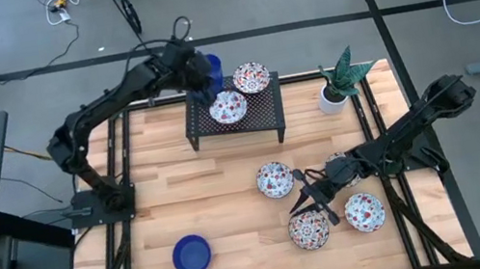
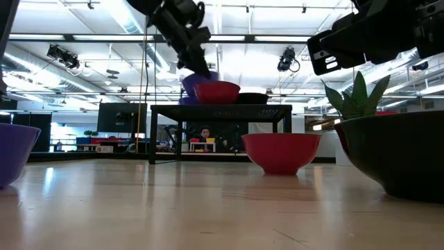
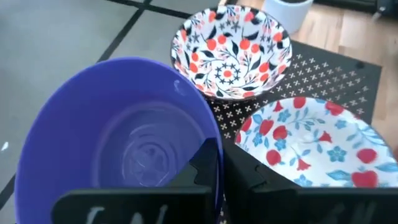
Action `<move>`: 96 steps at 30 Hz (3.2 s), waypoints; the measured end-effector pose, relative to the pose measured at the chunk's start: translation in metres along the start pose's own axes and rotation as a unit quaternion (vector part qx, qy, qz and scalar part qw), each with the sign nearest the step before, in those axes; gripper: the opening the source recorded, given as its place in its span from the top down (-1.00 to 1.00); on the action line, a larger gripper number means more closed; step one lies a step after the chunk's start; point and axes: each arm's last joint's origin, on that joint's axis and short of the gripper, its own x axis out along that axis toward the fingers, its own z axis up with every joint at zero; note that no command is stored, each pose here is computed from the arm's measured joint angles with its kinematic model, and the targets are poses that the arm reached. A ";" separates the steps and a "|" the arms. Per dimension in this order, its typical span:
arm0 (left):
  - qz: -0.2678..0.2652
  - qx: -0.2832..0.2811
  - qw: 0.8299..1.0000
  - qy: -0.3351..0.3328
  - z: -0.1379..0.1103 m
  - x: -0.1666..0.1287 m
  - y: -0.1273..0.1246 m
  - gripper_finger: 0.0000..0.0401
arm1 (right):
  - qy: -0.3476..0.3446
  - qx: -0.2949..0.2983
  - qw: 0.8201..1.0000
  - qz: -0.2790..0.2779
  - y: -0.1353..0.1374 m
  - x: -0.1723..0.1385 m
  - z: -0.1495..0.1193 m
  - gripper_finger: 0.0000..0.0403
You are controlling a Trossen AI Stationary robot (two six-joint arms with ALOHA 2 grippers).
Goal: Pick & Place Mini bowls
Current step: Stack the right blue bowl on top of the other blue bowl on the shelf, then stack the bottom orange bowl on top of the other orange bowl on the shelf
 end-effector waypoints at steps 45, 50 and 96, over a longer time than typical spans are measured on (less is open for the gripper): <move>0.049 -0.032 0.997 0.058 -0.009 0.019 -0.005 0.26 | 0.003 0.000 1.000 0.000 0.000 0.000 -0.001 0.77; 0.046 -0.033 0.997 0.057 -0.002 0.009 -0.005 0.19 | 0.003 0.000 1.000 0.000 0.000 0.000 -0.001 0.77; -0.113 0.170 0.971 0.123 -0.036 -0.058 -0.159 0.97 | 0.066 0.069 0.995 0.002 0.001 -0.001 -0.013 0.77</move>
